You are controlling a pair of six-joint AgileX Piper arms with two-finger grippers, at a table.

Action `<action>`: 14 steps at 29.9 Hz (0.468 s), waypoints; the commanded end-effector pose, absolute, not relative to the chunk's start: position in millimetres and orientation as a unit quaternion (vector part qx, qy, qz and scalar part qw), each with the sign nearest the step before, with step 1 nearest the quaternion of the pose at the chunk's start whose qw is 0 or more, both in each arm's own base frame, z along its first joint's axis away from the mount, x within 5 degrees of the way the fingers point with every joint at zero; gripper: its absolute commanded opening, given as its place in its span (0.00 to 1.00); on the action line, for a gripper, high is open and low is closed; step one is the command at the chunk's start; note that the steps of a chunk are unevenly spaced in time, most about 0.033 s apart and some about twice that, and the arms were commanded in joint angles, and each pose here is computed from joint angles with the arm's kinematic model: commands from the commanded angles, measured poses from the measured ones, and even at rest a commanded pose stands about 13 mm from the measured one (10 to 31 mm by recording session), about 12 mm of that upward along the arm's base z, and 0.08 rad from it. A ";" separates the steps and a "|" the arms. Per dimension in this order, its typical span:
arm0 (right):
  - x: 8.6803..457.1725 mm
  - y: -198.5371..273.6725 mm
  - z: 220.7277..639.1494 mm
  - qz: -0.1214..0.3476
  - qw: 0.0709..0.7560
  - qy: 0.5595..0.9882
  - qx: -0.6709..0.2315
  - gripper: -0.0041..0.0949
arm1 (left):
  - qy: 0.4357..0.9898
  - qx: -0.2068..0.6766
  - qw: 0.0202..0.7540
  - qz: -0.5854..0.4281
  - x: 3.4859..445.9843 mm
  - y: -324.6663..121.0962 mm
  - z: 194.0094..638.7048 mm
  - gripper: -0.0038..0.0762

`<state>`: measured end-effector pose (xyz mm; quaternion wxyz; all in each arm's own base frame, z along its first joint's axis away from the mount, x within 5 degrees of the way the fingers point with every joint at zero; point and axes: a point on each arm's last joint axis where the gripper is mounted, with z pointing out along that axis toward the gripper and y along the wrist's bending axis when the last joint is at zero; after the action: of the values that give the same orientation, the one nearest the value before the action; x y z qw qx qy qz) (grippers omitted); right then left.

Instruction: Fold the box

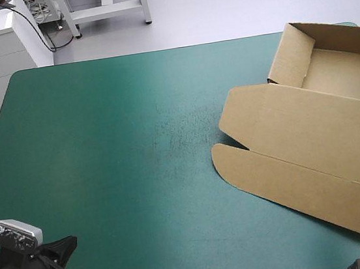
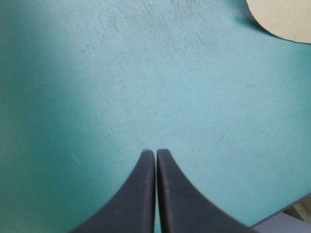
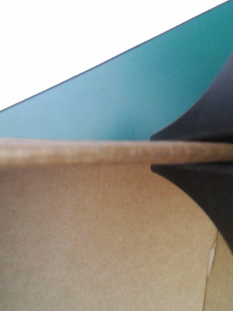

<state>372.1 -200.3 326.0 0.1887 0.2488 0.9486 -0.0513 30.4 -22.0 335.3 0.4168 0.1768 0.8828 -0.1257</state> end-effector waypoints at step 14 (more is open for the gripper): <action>358.6 -225.0 335.2 -0.065 0.198 0.950 0.234 0.76 | 0.867 0.174 0.446 -0.140 33.4 -24.4 345.8 0.04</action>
<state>369.3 -228.1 301.1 0.1593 0.2307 0.9585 -0.0523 30.4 -22.0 335.4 0.4169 0.1768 0.8827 -0.1257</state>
